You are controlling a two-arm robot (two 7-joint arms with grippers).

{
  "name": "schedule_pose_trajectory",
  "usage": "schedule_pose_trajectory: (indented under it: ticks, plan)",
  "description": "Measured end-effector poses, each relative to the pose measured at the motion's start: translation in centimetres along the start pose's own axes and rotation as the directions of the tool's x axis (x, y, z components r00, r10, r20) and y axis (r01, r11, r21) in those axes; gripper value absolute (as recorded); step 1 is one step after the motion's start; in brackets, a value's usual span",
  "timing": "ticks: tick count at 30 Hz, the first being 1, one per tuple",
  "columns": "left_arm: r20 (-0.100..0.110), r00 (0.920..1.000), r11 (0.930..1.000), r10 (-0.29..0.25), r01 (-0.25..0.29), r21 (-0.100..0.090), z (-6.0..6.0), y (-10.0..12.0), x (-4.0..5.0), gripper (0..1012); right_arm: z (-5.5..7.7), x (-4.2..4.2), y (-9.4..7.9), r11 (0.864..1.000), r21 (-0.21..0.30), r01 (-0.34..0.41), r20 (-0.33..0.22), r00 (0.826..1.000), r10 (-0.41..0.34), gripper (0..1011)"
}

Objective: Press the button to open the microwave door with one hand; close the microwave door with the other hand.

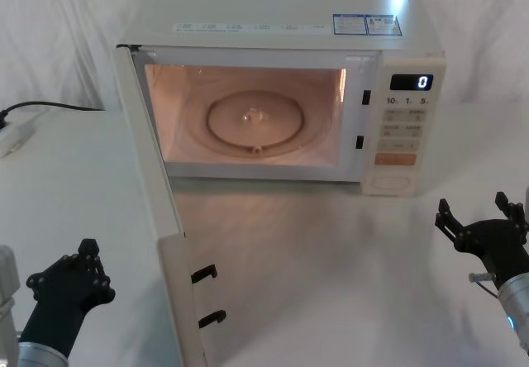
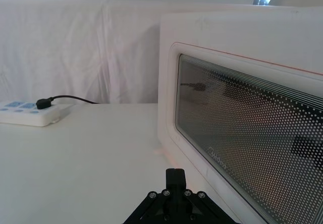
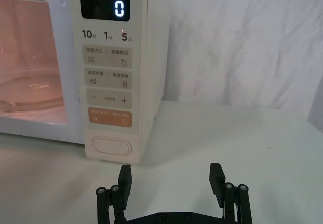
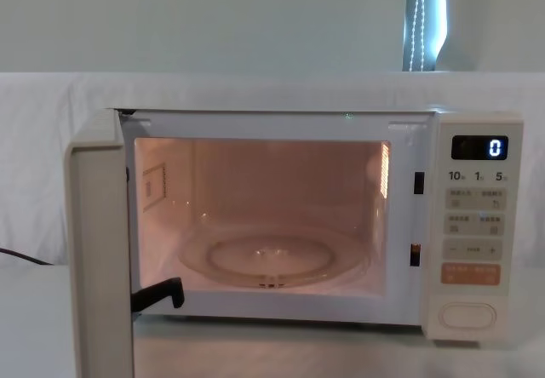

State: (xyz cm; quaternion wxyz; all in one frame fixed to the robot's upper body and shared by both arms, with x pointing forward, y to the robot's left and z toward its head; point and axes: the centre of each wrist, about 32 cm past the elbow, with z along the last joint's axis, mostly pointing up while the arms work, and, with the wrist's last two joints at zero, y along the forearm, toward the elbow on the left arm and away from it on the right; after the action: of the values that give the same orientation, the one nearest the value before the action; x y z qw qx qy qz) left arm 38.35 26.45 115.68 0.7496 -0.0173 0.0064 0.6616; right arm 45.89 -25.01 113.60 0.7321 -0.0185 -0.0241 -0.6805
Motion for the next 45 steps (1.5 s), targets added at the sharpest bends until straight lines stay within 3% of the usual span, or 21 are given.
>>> schedule_pose_trajectory:
  ticks: [6,13,21,23,27,33,35,36,37,45]
  plan:
    - [-0.01,1.0,1.0,-0.003,0.003,0.003,0.2,0.4,0.29,0,0.0,0.0,0.0,1.0,0.0,0.0,0.0,1.0,0.0,1002]
    - [-0.038,0.9992,0.9999,-0.014,0.014,0.003,1.0,1.2,1.09,0,0.0,0.0,0.0,1.0,0.0,0.0,0.0,1.0,0.0,1002]
    - [-0.076,0.9949,0.9978,-0.067,0.067,0.001,2.2,1.9,2.5,0,0.0,0.0,0.0,1.0,0.0,0.0,0.0,1.0,0.0,1002]
    - [-0.096,0.9901,0.9948,-0.102,0.101,-0.008,3.1,2.1,3.34,0,0.0,0.0,0.0,1.0,0.0,0.0,0.0,1.0,0.0,1002]
    - [-0.111,0.9846,0.9908,-0.135,0.134,-0.016,3.8,2.1,3.89,0,0.0,0.0,0.0,1.0,0.0,0.0,0.0,1.0,0.0,1002]
    - [-0.146,0.963,0.974,-0.226,0.223,-0.04,5.0,1.3,4.46,0,0.0,0.0,0.0,1.0,0.0,0.0,0.0,1.0,0.0,1002]
    - [-0.158,0.9487,0.9619,-0.273,0.269,-0.051,5.5,0.7,4.29,0,0.0,0.0,0.0,1.0,0.0,0.0,0.0,1.0,0.0,1002]
    - [-0.158,0.9487,0.9619,-0.273,0.269,-0.051,5.5,0.7,4.29,0,0.0,0.0,0.0,1.0,0.0,0.0,0.0,1.0,0.0,1002]
    - [-0.161,0.9406,0.9542,-0.299,0.294,-0.056,5.8,0.4,4.1,0,0.0,0.0,0.0,1.0,0.0,0.0,0.0,1.0,0.0,1002]
    - [-0.157,0.9081,0.9215,-0.388,0.384,-0.058,6.6,-1.5,2.87,0,0.0,0.01,0.0,1.0,0.0,0.0,0.0,1.0,0.0,1002]
